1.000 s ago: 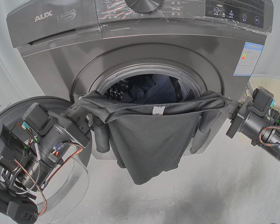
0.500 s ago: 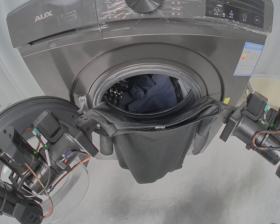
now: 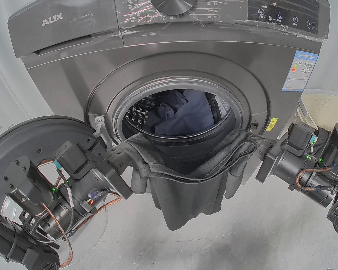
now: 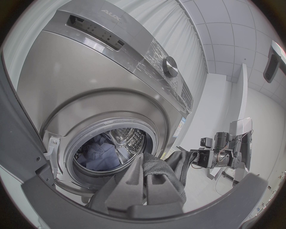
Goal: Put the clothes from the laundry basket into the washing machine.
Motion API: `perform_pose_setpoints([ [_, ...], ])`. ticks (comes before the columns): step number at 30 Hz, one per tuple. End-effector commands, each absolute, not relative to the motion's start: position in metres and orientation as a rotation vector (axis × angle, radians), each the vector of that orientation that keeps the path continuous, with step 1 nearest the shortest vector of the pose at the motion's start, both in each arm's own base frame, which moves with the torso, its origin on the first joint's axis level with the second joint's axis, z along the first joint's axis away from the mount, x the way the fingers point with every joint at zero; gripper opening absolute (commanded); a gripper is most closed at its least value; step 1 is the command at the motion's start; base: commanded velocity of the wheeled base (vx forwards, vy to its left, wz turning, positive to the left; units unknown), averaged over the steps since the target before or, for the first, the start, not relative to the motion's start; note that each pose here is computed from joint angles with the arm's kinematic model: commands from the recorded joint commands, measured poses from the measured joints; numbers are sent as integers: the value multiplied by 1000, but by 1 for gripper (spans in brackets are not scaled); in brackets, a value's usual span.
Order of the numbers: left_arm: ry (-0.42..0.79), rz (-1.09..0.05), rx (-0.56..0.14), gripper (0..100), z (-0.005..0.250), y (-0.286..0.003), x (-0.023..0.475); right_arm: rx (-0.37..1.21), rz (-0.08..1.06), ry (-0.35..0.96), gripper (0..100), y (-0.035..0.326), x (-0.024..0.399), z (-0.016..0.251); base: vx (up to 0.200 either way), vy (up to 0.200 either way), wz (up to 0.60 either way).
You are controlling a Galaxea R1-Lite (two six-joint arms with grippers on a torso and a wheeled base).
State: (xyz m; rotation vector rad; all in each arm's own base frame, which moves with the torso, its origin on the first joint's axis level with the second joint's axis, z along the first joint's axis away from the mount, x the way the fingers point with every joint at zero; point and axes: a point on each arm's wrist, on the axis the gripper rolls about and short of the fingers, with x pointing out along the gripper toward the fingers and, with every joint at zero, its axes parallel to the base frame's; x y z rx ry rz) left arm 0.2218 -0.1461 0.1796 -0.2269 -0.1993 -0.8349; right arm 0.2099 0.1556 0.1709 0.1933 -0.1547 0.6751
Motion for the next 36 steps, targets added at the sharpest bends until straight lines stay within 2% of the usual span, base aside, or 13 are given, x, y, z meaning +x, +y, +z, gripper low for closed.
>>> perform_pose_setpoints([
  [1, -199, -837, -226, 0, 180, -146, 221, 194, 677, -156, 0, 157, 211, 171, 0, 0, 0],
  [12, -224, -865, -243, 0, 187, -154, 218, 185, 679, -107, 0, 164, 208, 159, 0, 0, 0],
  [15, -245, -862, -250, 0, 191, -156, 222, 168, 685, -50, 0, 175, 210, 139, 0, 0, 0],
  [21, -265, -861, -253, 0, 196, -156, 222, 144, 719, 19, 0, 189, 209, 118, 0, 0, 0],
  [22, -267, -862, -254, 0, 196, -156, 222, 142, 729, 26, 100, 191, 208, 116, 0, 0, 0],
  [27, -280, -862, -254, 0, 199, -156, 223, 108, 781, 98, 100, 202, 195, 99, 0, 0, 0],
  [36, -305, -879, -264, 0, 207, -158, 217, 35, 763, 240, 100, 190, 188, 67, 0, 0, 0],
])
